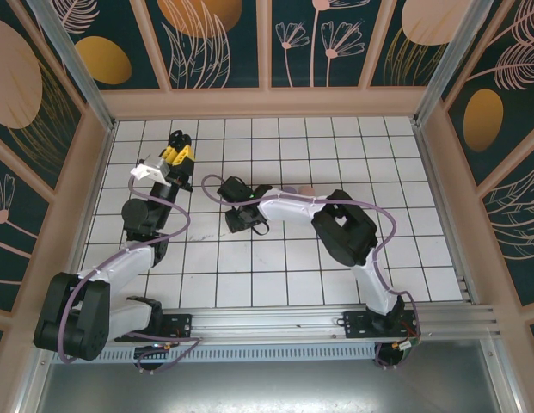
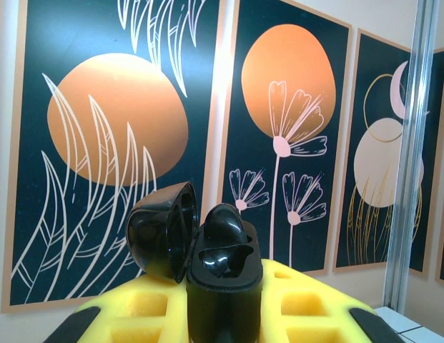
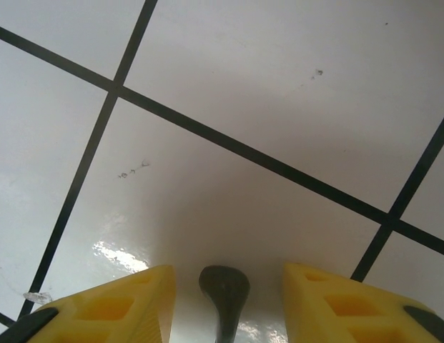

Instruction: Insert wireless bluetooth earbuds into charging case

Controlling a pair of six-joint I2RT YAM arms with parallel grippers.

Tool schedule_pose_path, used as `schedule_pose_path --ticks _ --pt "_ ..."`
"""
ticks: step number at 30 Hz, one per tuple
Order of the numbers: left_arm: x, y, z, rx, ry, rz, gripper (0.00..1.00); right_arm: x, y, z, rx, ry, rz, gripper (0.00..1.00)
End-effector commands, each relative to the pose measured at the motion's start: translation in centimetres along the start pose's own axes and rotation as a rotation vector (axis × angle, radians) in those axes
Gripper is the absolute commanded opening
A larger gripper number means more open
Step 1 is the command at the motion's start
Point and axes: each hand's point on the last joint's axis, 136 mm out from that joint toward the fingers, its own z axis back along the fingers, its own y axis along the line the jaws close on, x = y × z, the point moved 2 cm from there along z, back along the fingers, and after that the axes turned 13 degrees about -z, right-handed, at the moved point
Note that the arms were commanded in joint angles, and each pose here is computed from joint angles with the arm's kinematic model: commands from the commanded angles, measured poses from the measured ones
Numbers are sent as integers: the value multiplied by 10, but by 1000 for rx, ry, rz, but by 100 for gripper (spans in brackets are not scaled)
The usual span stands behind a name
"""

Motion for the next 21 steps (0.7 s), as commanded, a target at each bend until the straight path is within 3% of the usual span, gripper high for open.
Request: schedule_pose_path --ticks 1,12,21 --pt "16 2 3 2 -67 6 0 -5 2 -7 -42 10 26 43" --pt "16 1 3 -5 -67 7 0 -11 1 -16 -81 20 26 36" --pt "15 0 2 -12 -64 10 0 -13 4 -16 -76 20 21 22"
